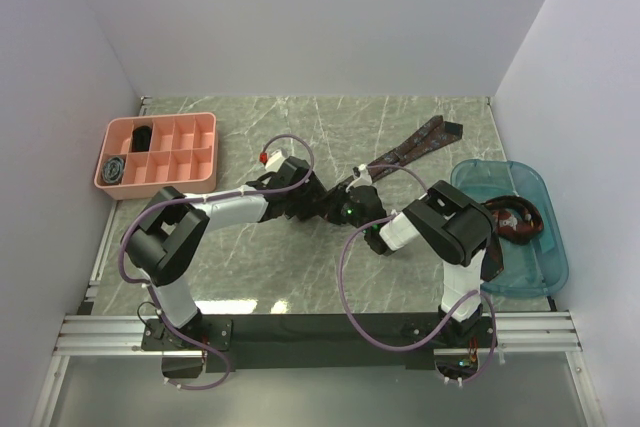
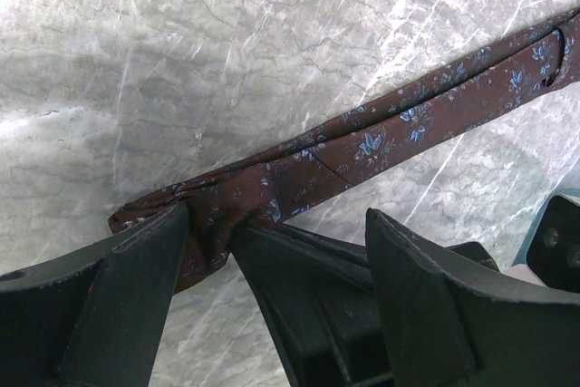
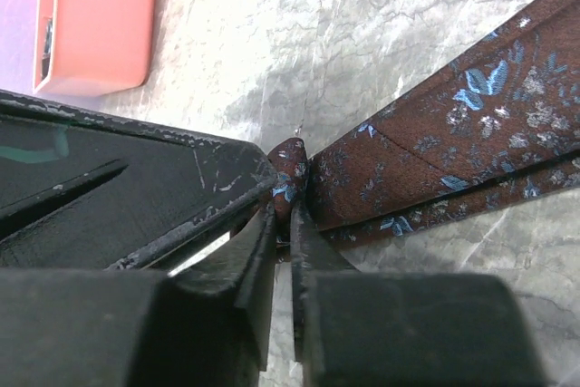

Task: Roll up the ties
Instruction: Roll the tie

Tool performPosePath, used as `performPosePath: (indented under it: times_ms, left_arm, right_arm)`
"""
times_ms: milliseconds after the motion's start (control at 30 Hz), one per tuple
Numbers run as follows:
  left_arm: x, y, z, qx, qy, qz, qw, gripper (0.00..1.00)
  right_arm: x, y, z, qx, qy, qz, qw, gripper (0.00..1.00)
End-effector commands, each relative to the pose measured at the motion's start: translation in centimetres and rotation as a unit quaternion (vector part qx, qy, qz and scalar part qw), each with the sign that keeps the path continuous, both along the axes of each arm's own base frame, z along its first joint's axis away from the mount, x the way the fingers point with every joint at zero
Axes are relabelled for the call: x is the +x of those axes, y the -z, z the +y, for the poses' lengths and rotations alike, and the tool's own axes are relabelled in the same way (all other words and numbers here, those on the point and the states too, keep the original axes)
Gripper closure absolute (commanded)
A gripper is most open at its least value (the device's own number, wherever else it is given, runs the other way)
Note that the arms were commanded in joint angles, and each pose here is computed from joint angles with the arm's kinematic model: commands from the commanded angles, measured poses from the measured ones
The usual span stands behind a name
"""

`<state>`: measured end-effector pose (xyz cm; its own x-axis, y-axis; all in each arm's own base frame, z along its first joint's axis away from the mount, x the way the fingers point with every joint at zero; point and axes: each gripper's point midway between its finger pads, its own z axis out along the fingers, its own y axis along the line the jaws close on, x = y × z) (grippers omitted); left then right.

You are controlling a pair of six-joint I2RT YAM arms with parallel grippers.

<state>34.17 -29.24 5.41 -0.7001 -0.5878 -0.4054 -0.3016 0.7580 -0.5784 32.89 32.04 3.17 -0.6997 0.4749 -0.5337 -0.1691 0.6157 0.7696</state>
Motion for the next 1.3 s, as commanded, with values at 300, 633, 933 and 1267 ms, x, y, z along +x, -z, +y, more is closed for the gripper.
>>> performPosePath:
  times_ms: [300,633,933,1267]
  left_arm:
    - [-1.4,-1.0,0.5,-0.006,0.0,-0.005,1.0,0.14]
    - [-2.4,-4.3,3.4,-0.044,-0.044,-0.051,0.997,0.11]
    - [-4.1,-0.6,4.1,-0.08,-0.058,-0.03,0.995,0.17]
    - [-3.4,1.4,3.6,-0.094,-0.041,-0.034,0.994,0.31]
  right_arm:
    - [-0.9,4.6,-2.3,-0.016,0.047,0.081,0.995,1.0]
    - [-2.1,6.7,-4.1,-0.031,0.071,0.14,0.987,1.0]
    - [-2.6,7.8,-4.9,-0.042,0.077,0.165,0.982,1.0]
    - [-2.8,8.5,-5.2,-0.048,0.079,0.184,0.979,1.0]
